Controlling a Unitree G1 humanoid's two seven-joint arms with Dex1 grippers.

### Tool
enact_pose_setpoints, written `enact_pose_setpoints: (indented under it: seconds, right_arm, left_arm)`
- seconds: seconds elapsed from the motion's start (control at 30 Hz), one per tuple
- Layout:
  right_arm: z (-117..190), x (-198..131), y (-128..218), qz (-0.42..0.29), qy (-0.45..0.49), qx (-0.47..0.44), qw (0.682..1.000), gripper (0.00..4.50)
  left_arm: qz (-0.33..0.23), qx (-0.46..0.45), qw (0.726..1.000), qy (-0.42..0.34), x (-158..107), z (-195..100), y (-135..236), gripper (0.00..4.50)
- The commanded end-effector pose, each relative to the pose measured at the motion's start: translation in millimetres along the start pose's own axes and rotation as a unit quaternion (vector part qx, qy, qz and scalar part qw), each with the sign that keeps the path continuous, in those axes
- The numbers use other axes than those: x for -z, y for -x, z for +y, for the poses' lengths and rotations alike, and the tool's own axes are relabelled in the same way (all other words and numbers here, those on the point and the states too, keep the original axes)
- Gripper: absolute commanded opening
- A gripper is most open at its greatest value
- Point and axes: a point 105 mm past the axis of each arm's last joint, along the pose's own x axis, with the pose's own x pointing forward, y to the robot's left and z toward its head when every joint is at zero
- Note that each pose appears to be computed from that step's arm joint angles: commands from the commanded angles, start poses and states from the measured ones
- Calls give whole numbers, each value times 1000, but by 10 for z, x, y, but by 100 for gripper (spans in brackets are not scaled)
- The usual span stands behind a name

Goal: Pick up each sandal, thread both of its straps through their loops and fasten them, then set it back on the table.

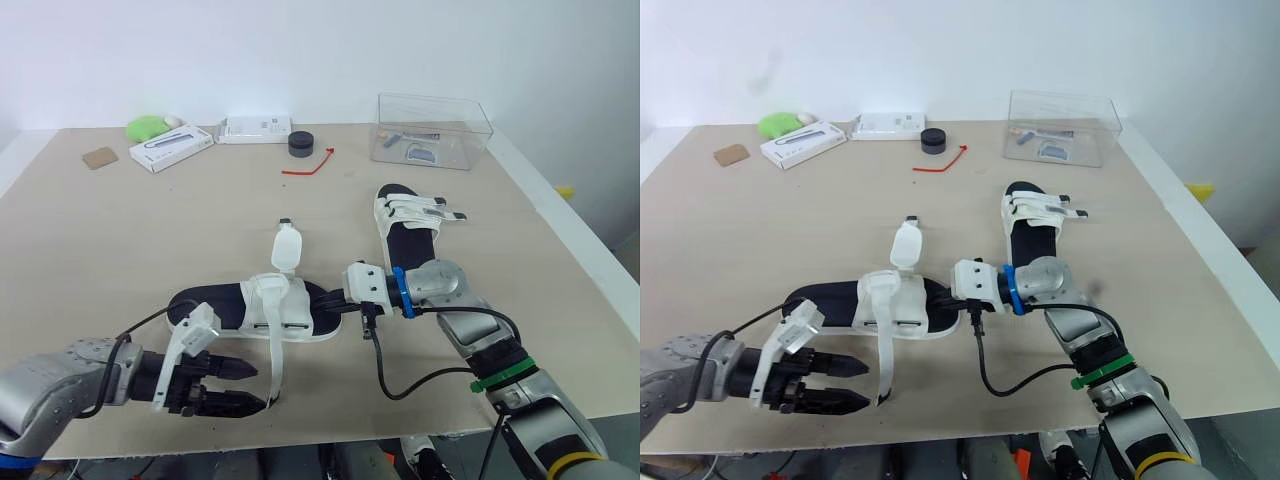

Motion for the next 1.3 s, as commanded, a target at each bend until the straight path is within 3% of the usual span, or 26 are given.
enact_pose_setpoints:
  seconds: [0.03, 0.37, 0.43, 0.63, 0.73, 0.8, 1.13, 1.3]
  right_arm:
    - [58, 105, -23, 21, -10, -14, 1000, 0]
    - [26, 125, -16, 28, -3, -11, 1000, 0]
    - [25, 131, -9, 29, -1, -11, 1000, 0]
    - [25, 142, 11, 32, -1, -11, 999, 0]
    - [15, 136, 2, 31, 1, -11, 999, 0]
    - [10, 133, -2, 30, 2, -11, 999, 0]
    - [-2, 135, -18, 30, 8, -14, 999, 0]
    - [4, 140, -12, 30, 8, -15, 999, 0]
  left_arm:
    - [-18, -28, 999, -35, -117, 56, -76, 445]
    - [-34, -9, 999, -42, -220, 29, -278, 445]
    - [-27, -1, 999, -38, -200, 16, -281, 422]
    - [-1, 23, 1000, -10, -90, -52, -190, 193]
    - [-14, 1, 1000, -6, -126, 54, -185, 95]
    - [-24, -4, 1000, -3, -157, 84, -190, 6]
    - [-66, 9, 998, 14, -319, 97, -101, 6]
    - [-121, 81, 989, 41, -698, -43, 273, 6]
